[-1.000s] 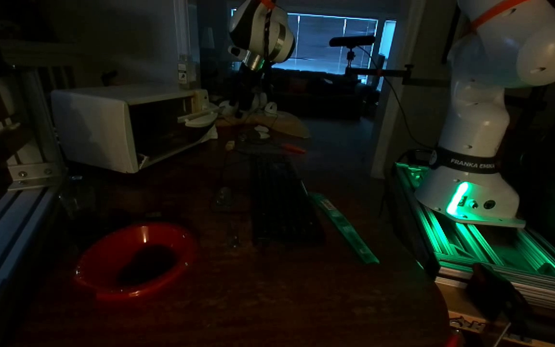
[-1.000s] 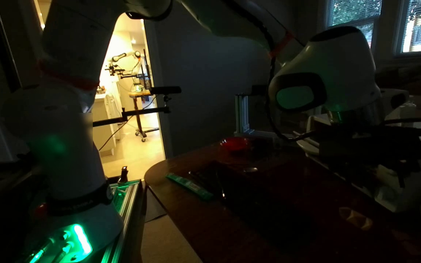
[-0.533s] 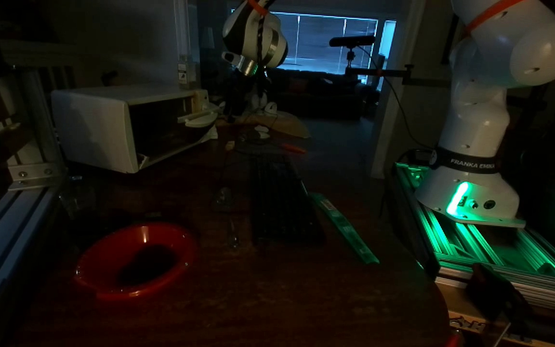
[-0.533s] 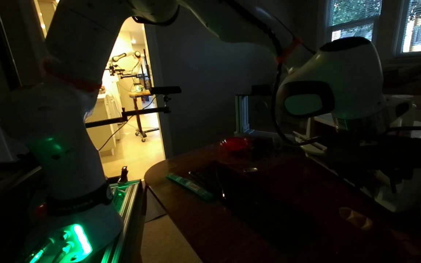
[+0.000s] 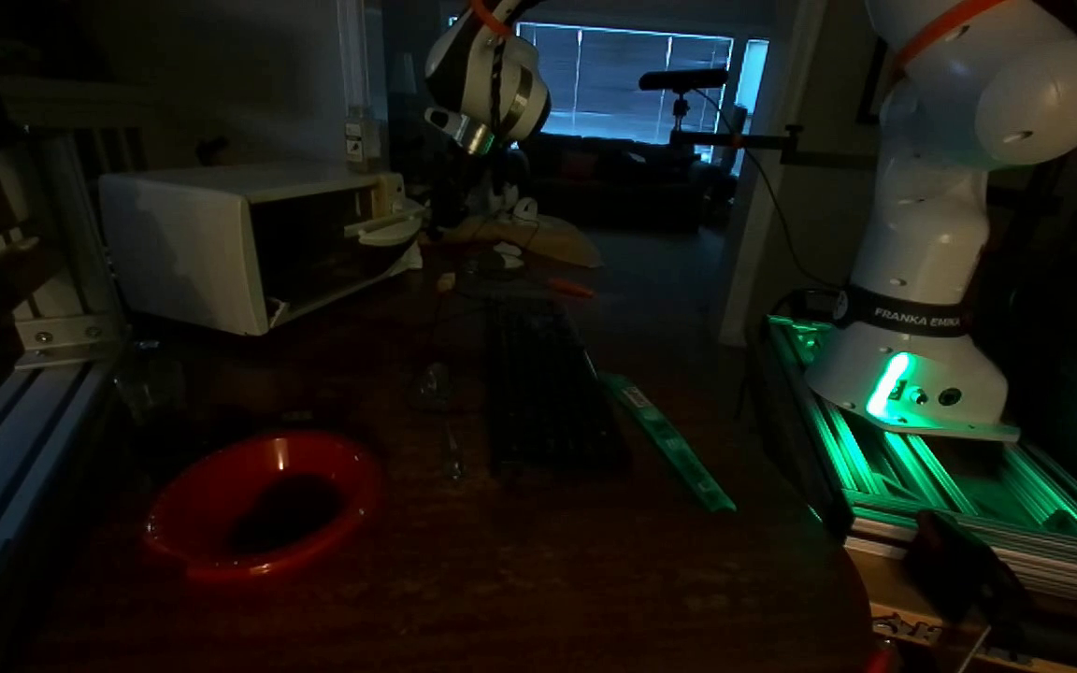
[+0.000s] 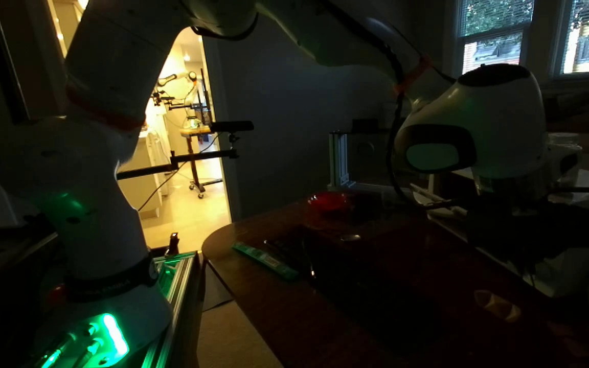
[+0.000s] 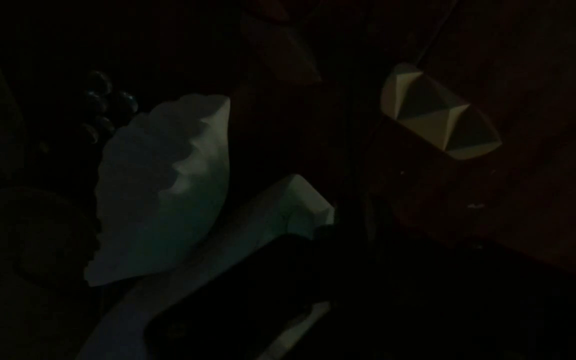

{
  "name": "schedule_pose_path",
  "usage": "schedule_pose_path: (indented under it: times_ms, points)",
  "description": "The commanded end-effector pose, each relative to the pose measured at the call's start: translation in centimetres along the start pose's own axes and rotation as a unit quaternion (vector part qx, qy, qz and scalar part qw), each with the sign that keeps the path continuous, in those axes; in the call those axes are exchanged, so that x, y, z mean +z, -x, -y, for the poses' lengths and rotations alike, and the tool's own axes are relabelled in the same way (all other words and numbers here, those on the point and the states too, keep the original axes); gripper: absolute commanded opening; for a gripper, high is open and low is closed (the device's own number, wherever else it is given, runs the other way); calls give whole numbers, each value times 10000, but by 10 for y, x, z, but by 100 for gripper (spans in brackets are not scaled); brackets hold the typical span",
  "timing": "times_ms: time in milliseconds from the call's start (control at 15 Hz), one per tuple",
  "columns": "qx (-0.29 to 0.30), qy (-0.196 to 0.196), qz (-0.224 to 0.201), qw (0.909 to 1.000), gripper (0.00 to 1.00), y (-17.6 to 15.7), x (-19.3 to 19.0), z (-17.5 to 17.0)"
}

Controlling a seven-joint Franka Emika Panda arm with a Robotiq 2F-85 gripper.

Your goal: Move the mouse cable to the left and place the mouse on the right

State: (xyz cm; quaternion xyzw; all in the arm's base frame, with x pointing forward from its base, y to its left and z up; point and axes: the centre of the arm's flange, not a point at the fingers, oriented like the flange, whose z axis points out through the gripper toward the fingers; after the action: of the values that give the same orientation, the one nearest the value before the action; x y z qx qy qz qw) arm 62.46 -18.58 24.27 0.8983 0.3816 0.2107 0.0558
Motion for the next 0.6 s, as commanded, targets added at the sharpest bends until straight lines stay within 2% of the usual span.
schedule_pose_path:
  times_ms: [0, 533]
  points:
    - [-80, -97, -141, 9998, 0, 4, 11, -7]
    - [-272, -79, -375, 9989, 1, -14, -28, 11]
